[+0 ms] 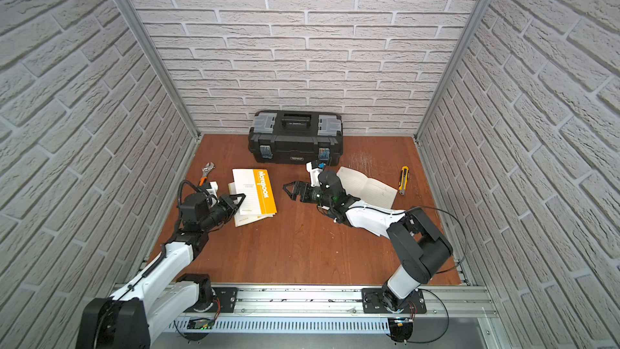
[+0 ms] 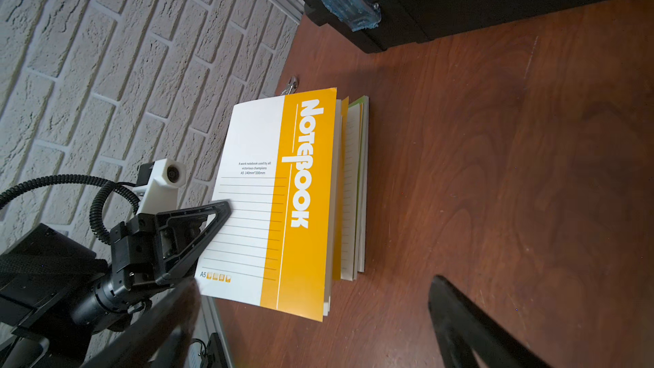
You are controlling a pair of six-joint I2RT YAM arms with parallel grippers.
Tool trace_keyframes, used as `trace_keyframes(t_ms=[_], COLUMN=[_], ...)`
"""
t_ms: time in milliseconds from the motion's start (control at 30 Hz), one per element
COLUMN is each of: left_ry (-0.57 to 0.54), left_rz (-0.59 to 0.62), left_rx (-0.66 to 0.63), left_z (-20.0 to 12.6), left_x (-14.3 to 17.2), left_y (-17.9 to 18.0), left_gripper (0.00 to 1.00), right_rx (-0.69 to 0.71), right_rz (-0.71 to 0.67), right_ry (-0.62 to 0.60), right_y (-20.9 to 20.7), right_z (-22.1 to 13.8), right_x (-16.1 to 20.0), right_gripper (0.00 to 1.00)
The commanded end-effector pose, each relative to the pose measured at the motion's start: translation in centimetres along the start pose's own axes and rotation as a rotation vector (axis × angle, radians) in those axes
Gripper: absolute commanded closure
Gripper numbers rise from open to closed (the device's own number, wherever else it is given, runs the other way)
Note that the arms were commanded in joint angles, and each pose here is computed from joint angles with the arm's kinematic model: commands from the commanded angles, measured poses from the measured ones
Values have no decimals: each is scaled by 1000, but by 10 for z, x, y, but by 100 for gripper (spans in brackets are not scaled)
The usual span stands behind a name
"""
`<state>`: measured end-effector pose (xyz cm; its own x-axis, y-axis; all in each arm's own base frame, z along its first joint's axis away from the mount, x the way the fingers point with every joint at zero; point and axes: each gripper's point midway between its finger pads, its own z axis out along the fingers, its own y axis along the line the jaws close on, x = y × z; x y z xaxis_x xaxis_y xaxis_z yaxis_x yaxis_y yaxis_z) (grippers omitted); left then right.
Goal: Close the notebook
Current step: Place the notebook at the notebook.
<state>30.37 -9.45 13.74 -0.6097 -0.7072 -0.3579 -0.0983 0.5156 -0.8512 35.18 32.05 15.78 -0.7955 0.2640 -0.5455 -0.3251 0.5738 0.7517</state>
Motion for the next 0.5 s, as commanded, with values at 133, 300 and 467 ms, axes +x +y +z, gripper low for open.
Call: trace_keyframes(t_ms=[133,300,467], left_ry=[-32,-59,-73], left_rz=[67,103,108], left_rx=[-19,-59,-84], left_z=[6,10,17], left_x=[-6,-9,-12], left_y=[13,27,38], left_gripper=[88,87,88], right_rx=[-147,-205,-266], right_rz=[-32,0,52], right_ry=[-6,8,26], right_y=[47,58,65], right_z=[26,50,75], right_x=[-10,-6,2], right_gripper=[0,0,0])
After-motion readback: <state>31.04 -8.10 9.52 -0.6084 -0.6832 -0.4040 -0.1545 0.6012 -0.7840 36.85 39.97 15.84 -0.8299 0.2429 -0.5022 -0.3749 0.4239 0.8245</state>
